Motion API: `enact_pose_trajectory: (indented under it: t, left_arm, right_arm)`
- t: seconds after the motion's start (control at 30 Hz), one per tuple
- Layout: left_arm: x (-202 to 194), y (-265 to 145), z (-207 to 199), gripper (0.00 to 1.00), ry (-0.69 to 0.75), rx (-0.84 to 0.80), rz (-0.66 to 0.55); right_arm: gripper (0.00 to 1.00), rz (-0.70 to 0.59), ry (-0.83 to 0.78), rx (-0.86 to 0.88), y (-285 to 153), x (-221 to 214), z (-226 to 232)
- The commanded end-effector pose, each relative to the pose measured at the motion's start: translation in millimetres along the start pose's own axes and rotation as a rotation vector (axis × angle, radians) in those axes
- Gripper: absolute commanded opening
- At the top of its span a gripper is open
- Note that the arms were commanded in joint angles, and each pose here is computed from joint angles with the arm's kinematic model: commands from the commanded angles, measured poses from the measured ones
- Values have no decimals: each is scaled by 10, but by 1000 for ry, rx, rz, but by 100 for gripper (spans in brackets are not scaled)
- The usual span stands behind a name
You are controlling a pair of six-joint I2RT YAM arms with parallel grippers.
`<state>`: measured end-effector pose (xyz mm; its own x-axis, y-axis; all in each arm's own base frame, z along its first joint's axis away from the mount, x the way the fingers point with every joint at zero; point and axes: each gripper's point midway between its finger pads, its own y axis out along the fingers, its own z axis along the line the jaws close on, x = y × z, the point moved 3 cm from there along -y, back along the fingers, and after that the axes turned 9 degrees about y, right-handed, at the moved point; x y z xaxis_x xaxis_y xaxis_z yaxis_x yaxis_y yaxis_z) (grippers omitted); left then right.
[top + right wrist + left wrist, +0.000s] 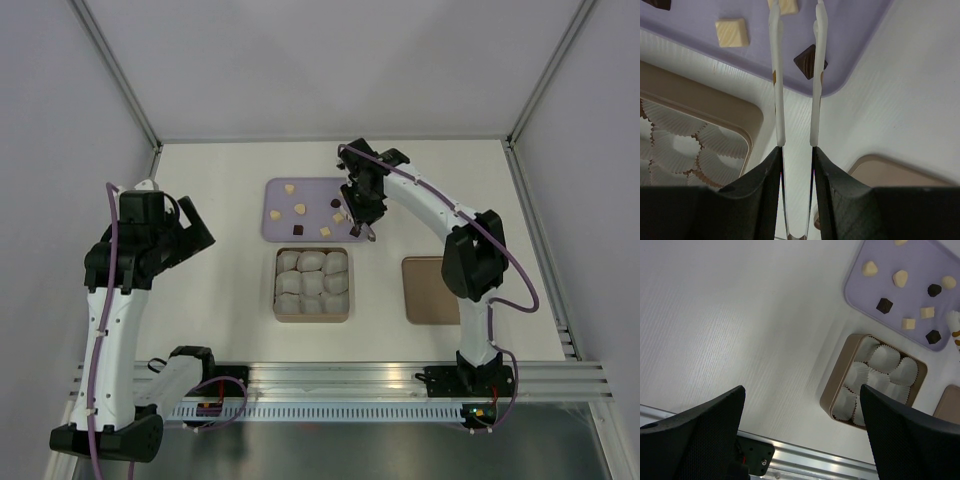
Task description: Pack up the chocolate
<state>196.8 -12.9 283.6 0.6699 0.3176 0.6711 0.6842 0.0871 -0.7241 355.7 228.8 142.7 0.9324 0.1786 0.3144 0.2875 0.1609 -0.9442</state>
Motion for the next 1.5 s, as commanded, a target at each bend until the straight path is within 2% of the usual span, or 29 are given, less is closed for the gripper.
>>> enact_pose_trajectory:
  t: [0.0, 0.5, 1.47]
  left_arm:
    - [-35, -24, 5, 100, 11, -12, 1]
    - [-73, -8, 46, 100, 11, 9, 6]
    - [-107, 4, 63, 100, -9, 22, 13]
  right_arm:
    - [37, -31, -41, -11, -42, 118, 54]
    - [40, -7, -74, -8, 180, 143, 165]
    - [40, 4, -71, -13, 444, 209, 198]
